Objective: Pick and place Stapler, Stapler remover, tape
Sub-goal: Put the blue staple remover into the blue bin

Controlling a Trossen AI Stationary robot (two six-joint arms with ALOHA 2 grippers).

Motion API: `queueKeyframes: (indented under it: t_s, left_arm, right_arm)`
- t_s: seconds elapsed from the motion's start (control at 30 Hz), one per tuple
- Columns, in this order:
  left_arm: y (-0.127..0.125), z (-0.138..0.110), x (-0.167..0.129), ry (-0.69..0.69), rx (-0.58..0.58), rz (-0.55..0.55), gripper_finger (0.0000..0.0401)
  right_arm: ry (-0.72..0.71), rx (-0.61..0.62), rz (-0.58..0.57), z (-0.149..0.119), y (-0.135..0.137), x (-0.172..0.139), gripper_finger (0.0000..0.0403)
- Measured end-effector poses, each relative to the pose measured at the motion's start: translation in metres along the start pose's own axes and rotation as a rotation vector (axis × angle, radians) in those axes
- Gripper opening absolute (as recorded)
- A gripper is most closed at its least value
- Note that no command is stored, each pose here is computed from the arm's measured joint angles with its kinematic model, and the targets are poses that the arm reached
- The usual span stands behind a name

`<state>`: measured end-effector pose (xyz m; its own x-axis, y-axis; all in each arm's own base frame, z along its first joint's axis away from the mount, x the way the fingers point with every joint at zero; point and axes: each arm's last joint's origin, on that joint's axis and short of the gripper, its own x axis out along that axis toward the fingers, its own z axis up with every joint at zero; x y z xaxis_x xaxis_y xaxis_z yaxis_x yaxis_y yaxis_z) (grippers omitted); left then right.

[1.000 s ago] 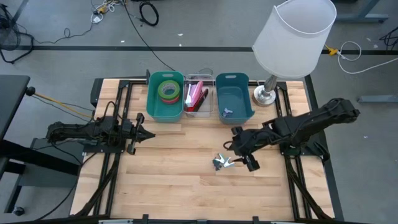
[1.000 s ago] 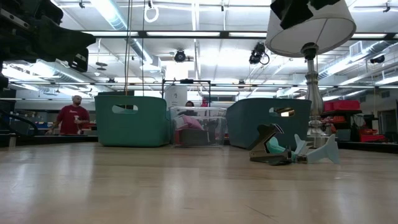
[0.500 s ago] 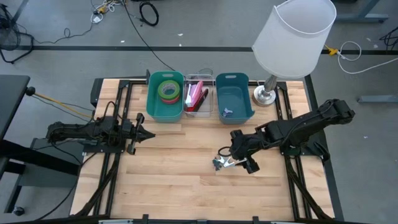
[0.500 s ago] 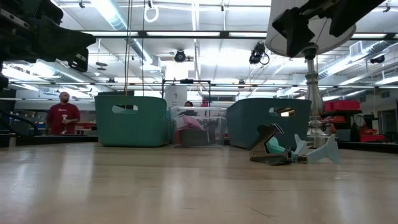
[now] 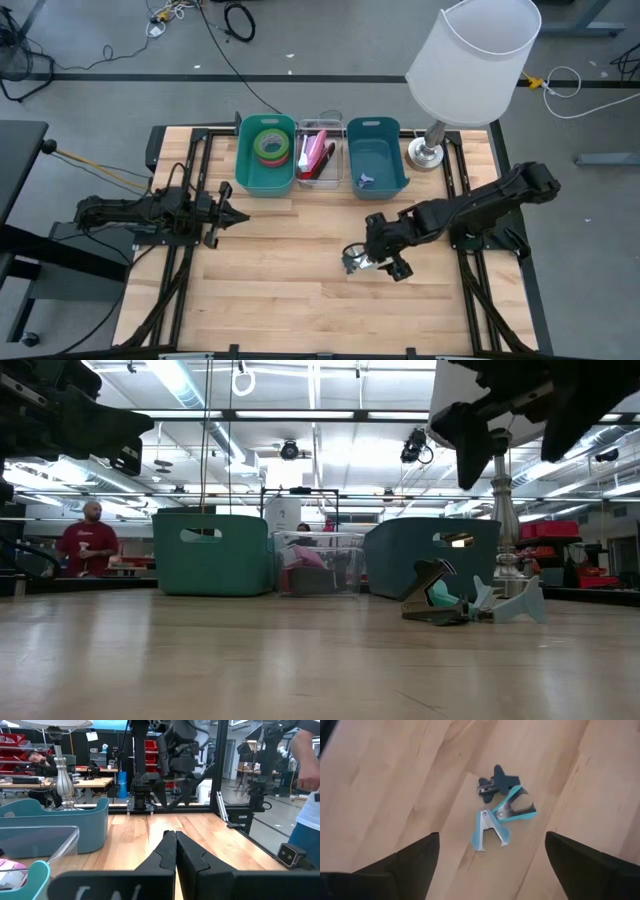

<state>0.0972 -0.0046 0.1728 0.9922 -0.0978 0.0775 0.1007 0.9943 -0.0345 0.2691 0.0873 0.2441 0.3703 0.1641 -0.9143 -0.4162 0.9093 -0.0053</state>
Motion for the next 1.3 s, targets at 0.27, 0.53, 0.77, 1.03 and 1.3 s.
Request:
queueKeyframes:
  t_s: [0.27,0.53,0.77,1.03,1.3]
  left_arm:
    - [0.000,0.000,0.000,0.000,0.000,0.000,0.0003]
    - [0.000,0.000,0.000,0.000,0.000,0.000,0.0003]
    - [0.000,0.000,0.000,0.000,0.000,0.000,0.0003]
    - [0.000,0.000,0.000,0.000,0.000,0.000,0.0003]
    - [0.000,0.000,0.000,0.000,0.000,0.000,0.0003]
  right_arm:
    - [0.092,-0.056,0.014,0.000,-0.001,0.027,0.0364]
    - [0.166,-0.058,0.023,0.000,-0.002,0.052,0.0364]
    - [0.176,-0.110,0.028,0.001,-0.003,0.064,0.0364]
    - [0.196,-0.156,0.009,-0.001,-0.004,0.074,0.0364]
    - [0.196,-0.160,-0.023,-0.010,-0.004,0.084,0.0364]
